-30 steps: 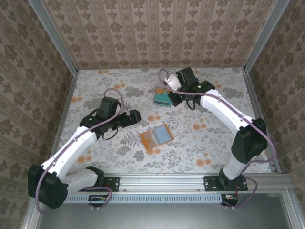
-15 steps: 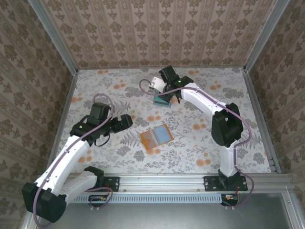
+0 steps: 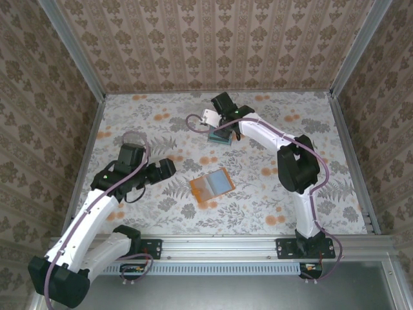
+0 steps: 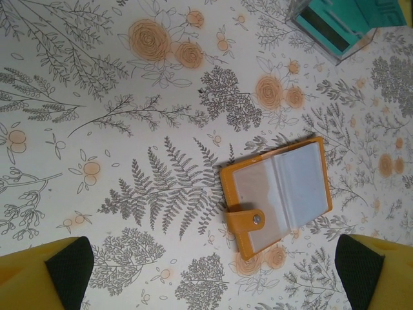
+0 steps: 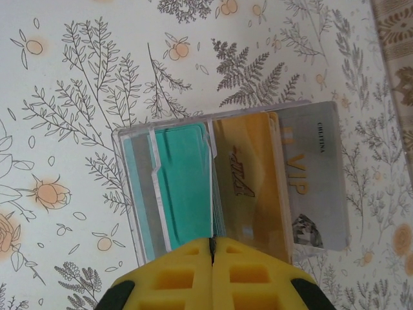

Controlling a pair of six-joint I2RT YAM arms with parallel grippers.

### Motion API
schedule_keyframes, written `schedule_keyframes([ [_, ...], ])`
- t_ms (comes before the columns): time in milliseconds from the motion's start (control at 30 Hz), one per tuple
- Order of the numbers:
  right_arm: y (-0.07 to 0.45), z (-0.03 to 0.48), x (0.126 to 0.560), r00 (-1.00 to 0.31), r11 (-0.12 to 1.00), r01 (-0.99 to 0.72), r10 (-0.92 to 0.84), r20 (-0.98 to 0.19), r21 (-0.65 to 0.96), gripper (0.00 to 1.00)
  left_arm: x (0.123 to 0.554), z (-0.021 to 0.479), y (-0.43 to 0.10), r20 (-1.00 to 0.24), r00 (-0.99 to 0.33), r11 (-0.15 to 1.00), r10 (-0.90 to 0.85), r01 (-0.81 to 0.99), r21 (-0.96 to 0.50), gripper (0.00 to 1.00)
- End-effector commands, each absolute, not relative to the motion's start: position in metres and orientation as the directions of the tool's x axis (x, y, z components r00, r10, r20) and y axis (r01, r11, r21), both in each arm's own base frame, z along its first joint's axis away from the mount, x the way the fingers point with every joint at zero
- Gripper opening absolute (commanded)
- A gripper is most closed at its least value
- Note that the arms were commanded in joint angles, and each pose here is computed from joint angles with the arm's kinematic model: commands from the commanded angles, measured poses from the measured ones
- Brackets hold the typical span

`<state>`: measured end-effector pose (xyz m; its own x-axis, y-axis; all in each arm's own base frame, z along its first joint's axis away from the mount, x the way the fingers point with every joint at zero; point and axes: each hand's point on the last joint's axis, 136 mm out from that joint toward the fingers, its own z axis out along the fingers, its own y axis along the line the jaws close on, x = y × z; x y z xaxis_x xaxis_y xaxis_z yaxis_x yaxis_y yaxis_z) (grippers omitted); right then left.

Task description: Take the credit cards out of the card holder

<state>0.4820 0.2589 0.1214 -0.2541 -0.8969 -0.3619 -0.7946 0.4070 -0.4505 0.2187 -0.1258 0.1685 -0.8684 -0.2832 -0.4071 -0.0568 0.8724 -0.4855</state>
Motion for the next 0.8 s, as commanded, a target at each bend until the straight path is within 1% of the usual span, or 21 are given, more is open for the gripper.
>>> schedule_keyframes([
  [0, 0.261, 0.121, 0.487, -0.241, 0.394, -0.792, -0.904, -0.354, -0.466, 0.00, 0.212, 0.162, -0.119, -0.393, -0.872, 0.879, -0.293, -0.084, -0.470, 1.00],
  [567, 0.263, 0.097, 0.487, -0.268, 0.407, -0.807, -0.898, -0.350, -0.428, 0.00, 0.209, 0.158, -0.116, -0.386, -0.869, 0.873, -0.309, -0.098, -0.478, 1.00],
  [667, 0.261, 0.095, 0.490, -0.278, 0.419, -0.796, -0.894, -0.350, -0.437, 0.02, 0.210, 0.158, -0.116, -0.387, -0.868, 0.871, -0.310, -0.097, -0.481, 1.00],
  [700, 0.259, 0.095, 0.491, -0.288, 0.426, -0.790, -0.892, -0.347, -0.440, 0.04, 0.210, 0.158, -0.116, -0.387, -0.868, 0.871, -0.311, -0.098, -0.482, 1.00],
  [733, 0.258, 0.097, 0.498, -0.294, 0.443, -0.768, -0.885, -0.360, -0.462, 0.10, 0.210, 0.158, -0.116, -0.388, -0.868, 0.871, -0.310, -0.097, -0.481, 1.00],
  [767, 0.255, 0.099, 0.504, -0.308, 0.459, -0.747, -0.880, -0.362, -0.481, 0.12, 0.210, 0.158, -0.116, -0.387, -0.869, 0.871, -0.310, -0.096, -0.482, 1.00],
])
